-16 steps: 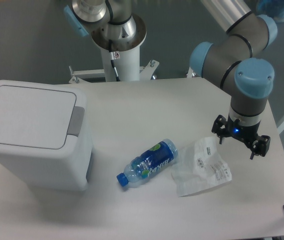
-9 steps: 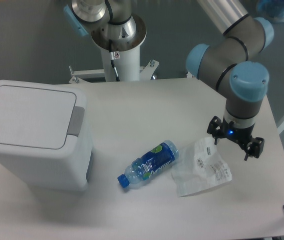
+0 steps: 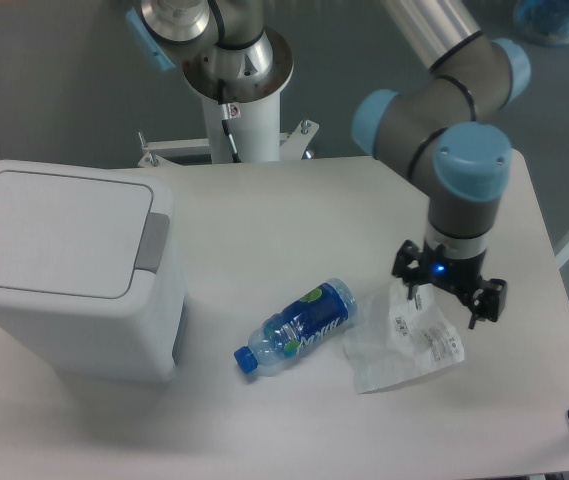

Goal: Open the trash can
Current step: 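Raise the gripper and move it over the blue-labelled water bottle, then move the gripper over the trash can lid toward the grey tab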

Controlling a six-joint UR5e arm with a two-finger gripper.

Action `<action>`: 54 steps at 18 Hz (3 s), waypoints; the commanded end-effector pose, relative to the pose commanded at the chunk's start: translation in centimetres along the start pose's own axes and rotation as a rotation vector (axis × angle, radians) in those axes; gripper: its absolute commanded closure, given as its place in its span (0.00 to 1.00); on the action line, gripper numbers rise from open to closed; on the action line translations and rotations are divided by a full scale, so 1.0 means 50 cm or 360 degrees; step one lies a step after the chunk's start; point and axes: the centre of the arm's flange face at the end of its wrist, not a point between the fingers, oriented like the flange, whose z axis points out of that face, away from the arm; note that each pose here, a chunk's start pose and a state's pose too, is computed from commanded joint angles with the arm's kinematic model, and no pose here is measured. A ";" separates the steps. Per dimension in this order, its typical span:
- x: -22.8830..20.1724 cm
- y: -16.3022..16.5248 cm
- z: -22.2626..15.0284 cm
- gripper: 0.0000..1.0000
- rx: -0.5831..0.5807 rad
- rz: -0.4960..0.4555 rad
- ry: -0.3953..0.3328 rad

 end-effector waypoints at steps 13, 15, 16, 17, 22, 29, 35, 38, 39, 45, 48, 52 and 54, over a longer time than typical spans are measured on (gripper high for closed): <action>0.137 -0.083 -0.131 0.00 0.0155 -0.0384 0.0378; 0.150 -0.084 -0.165 0.00 0.0192 -0.0457 0.0424; 0.156 -0.087 -0.176 0.00 0.0210 -0.0486 0.0440; 0.161 -0.091 -0.186 0.00 0.0233 -0.0538 0.0463; 0.180 -0.106 -0.250 0.00 0.0364 -0.0697 0.0554; 0.237 -0.116 -0.336 0.00 0.0519 -0.0694 0.0656; 0.280 -0.127 -0.304 0.00 0.0458 -0.0710 0.0695; 0.284 -0.126 -0.306 0.00 0.0456 -0.0708 0.0697; 0.293 -0.132 -0.304 0.00 0.0449 -0.0696 0.0706; 0.332 -0.132 -0.272 0.00 0.0399 -0.0677 0.0752; 0.348 -0.135 -0.270 0.00 0.0387 -0.0663 0.0766; 0.354 -0.130 -0.274 0.00 0.0390 -0.0665 0.0763; 0.353 -0.130 -0.272 0.00 0.0387 -0.0672 0.0762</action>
